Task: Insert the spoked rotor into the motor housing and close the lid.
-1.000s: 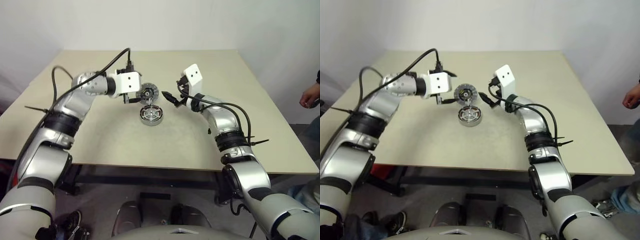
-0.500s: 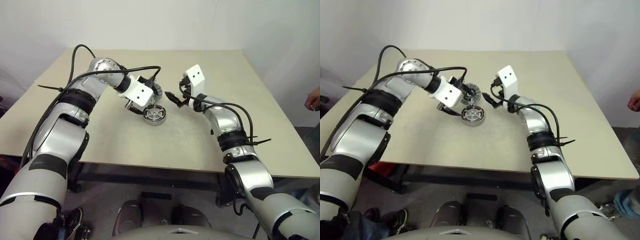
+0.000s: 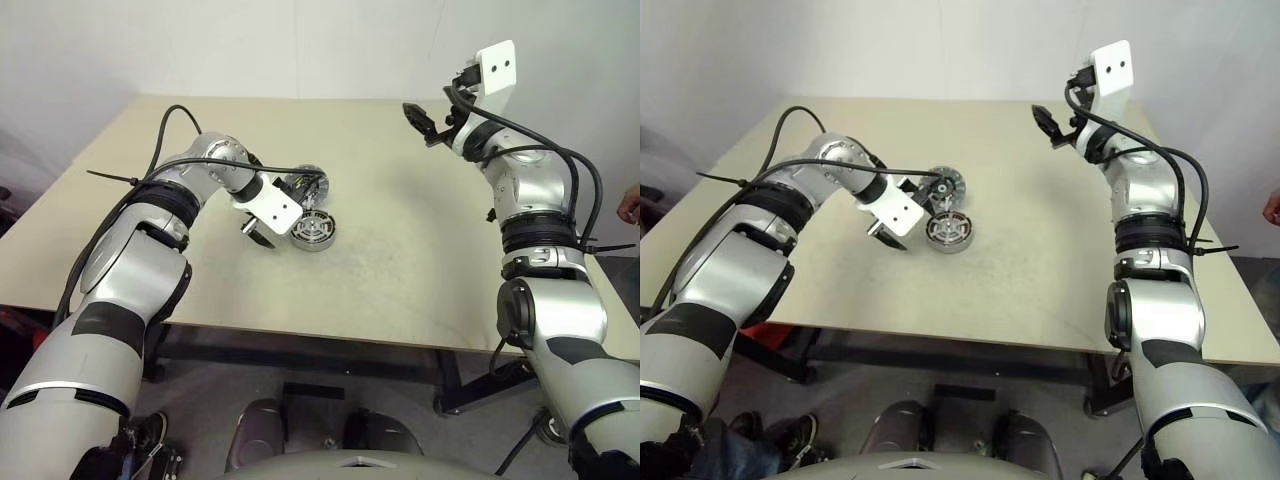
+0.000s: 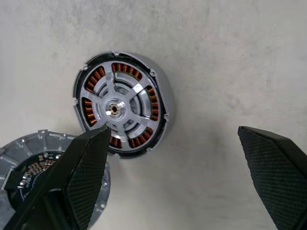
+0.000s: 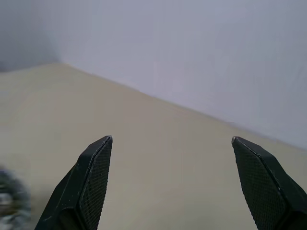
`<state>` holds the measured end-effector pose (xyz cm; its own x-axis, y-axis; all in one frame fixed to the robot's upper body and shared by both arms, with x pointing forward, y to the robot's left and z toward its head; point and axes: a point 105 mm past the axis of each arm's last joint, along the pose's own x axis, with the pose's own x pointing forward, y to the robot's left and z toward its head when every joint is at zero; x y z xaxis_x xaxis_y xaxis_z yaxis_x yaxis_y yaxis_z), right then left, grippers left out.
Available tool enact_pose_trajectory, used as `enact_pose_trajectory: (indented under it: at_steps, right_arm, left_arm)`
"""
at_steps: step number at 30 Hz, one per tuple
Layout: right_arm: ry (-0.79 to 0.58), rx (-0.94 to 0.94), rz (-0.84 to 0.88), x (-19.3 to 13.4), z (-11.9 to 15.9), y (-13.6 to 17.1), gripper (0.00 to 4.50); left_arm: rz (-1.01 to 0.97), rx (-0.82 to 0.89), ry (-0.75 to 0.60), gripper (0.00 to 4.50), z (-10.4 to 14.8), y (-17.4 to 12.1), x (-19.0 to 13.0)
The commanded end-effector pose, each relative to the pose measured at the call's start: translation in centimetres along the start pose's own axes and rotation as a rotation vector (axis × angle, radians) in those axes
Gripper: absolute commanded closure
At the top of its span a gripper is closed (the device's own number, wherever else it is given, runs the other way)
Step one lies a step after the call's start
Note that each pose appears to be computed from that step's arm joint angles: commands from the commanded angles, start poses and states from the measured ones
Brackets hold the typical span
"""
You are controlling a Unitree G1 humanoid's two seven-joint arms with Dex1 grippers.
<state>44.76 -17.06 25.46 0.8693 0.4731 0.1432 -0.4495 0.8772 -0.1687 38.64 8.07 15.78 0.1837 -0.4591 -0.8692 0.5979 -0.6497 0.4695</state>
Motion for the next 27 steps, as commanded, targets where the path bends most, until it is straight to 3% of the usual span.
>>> enact_pose_trajectory:
  at_steps: [1,12,27]
  right_arm:
    - [-0.104,0.005,0.111,0.4,2.8,3.3,0.01]
    - [-0.112,-0.009,0.124,-0.1,3.6,4.2,0.01]
    - [-0.114,-0.039,0.128,-0.4,3.7,4.7,0.01]
  left_arm:
    - [0.042,0.041,0.037,0.00,0.2,1.6,-1.1]
    - [0.001,0.064,0.176,0.00,-1.0,1.6,0.6]
    - [0.031,0.098,0.202,0.00,0.4,3.3,2.9]
